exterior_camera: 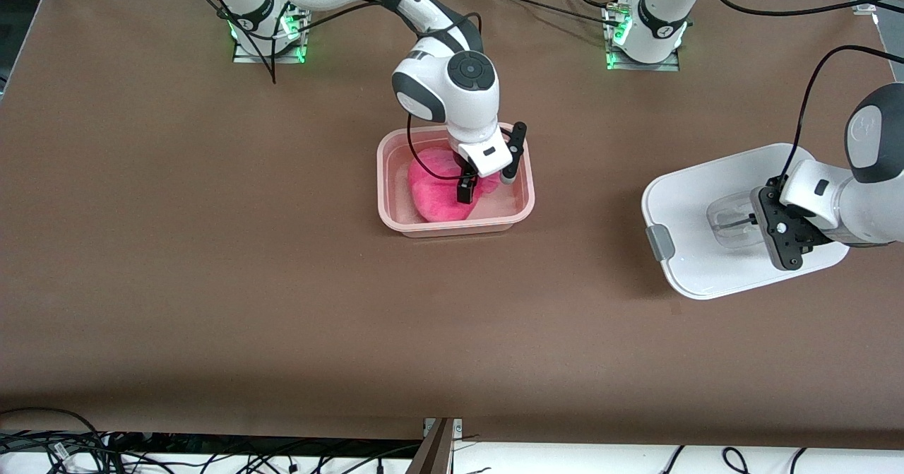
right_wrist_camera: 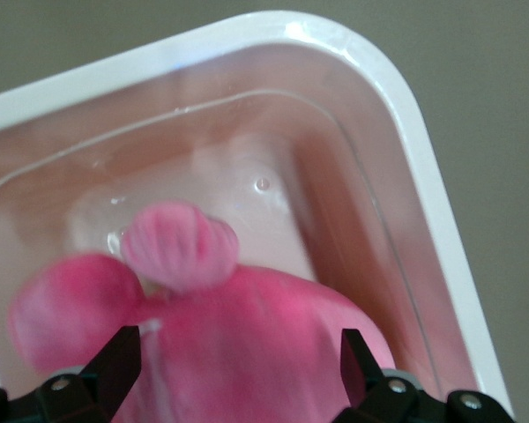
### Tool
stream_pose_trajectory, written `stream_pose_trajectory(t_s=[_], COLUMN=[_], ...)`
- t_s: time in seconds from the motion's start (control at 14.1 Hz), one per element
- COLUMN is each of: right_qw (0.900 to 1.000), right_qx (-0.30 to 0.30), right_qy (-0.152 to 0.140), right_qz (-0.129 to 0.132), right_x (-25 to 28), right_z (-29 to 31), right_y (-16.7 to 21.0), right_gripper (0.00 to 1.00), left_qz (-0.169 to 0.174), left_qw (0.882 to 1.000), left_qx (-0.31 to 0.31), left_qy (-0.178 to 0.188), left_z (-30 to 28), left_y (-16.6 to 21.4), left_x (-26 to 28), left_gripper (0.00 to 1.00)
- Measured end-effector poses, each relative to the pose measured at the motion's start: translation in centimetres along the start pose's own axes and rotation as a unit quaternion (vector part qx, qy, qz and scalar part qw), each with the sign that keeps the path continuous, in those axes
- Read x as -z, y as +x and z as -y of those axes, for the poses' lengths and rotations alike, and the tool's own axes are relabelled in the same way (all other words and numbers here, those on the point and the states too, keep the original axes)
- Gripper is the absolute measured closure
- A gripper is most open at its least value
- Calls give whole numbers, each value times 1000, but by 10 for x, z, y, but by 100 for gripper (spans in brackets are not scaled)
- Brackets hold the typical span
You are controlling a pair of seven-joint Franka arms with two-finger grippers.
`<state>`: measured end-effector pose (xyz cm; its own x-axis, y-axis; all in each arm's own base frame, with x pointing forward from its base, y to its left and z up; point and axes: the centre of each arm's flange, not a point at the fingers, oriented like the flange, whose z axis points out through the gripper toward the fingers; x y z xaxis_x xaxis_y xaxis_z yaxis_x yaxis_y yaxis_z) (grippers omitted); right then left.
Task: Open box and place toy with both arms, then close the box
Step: 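Carry the pink toy into the pink box with the right gripper and release, then withdraw the right gripper while the left gripper carries the lid toward the box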
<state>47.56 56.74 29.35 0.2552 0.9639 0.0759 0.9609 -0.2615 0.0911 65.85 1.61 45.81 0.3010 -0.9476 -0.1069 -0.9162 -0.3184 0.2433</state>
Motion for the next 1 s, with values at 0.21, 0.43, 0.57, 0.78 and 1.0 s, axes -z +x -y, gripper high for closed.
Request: stream_pose_trajectory(t_s=[0.21,0.43,0.57,0.78,1.0], right_qw=[1000,997,990,974,952], right_qx=[-16,-72,-134,-222,-307], right_qy=[-7,-32,-48,-41,-3], right_qz=[-1,6,-12,-4,10], right_x=[16,90,152,220,279], right_z=[-14,-76,-143,-210,-234], right_y=[-2,-35,-85,-172,-255], right_gripper=[0,0,0,0,0], left_qz=[0,0,2,-3,-7], left_qw=[1000,1000,1000,996,994], left_qx=[0,-7,-30,-87,-107], left_qy=[0,0,1,1,-6], left_z=[0,-2,-12,-53,-120], left_y=[0,7,35,125,224], left_x=[0,0,1,3,-2], left_gripper=[93,93,93,93,93])
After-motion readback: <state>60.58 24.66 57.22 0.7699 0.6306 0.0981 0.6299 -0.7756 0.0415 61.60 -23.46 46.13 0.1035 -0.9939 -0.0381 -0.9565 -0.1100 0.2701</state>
